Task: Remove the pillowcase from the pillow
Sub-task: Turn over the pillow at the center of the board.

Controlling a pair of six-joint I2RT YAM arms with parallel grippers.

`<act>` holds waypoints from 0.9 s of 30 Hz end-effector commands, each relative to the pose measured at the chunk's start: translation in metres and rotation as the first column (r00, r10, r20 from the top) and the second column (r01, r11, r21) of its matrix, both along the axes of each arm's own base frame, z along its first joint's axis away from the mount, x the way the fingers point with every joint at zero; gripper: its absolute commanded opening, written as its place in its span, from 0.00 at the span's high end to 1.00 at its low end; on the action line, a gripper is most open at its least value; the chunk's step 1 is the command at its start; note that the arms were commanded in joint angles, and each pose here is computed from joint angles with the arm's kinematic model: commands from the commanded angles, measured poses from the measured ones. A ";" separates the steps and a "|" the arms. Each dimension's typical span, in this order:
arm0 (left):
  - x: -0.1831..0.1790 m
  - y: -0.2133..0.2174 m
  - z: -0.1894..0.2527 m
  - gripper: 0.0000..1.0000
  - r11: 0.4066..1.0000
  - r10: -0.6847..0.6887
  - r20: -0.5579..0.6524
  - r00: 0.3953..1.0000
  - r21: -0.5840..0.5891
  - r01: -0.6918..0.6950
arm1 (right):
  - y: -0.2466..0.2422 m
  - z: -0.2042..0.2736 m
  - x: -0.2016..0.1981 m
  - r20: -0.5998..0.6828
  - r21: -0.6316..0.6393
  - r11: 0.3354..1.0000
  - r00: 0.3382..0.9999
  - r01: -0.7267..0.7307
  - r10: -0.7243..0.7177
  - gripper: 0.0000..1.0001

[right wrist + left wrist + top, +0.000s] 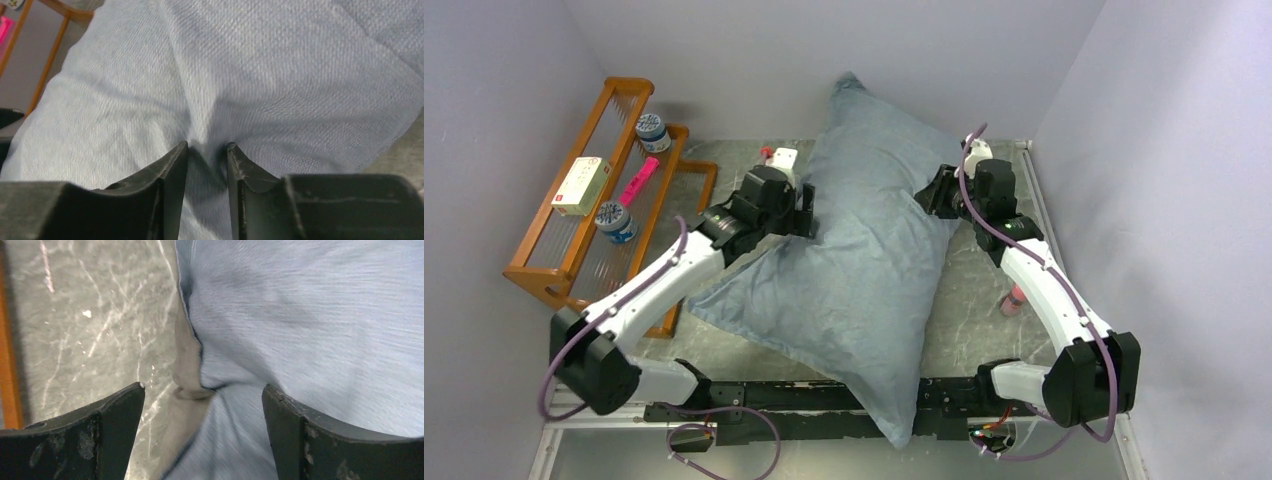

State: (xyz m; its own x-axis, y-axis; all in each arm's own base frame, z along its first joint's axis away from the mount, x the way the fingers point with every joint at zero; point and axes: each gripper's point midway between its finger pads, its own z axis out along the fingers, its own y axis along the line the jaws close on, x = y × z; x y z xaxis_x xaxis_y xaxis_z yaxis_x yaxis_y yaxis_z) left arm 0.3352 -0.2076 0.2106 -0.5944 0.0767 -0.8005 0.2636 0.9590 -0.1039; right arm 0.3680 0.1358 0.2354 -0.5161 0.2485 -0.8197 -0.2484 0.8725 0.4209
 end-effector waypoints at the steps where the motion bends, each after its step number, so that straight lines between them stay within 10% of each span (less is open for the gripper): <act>1: -0.002 0.018 0.047 0.05 0.992 0.097 0.123 0.988 -0.091 -0.086 | 0.011 0.034 -0.003 0.101 0.019 0.999 0.994 -0.051 0.049 0.54; 12: -0.042 0.027 0.040 0.04 0.989 0.061 0.035 0.997 -0.138 -0.056 | -0.001 0.049 -0.001 0.182 0.002 1.000 0.983 0.008 -0.008 0.02; 27: -0.080 0.025 0.027 0.04 0.967 0.010 -0.034 0.999 -0.254 -0.018 | 0.013 0.037 0.003 0.222 -0.017 0.996 0.971 -0.090 0.091 0.01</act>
State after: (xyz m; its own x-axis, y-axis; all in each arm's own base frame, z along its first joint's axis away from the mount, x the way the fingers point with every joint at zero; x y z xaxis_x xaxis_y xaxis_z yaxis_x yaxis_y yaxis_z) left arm 0.2634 -0.1724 0.2350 -0.5961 -0.1106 -0.7953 0.2124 0.9335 -0.2890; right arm 0.3592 0.1410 0.2497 -0.4030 0.2166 -0.8892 -0.3505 0.8610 0.3686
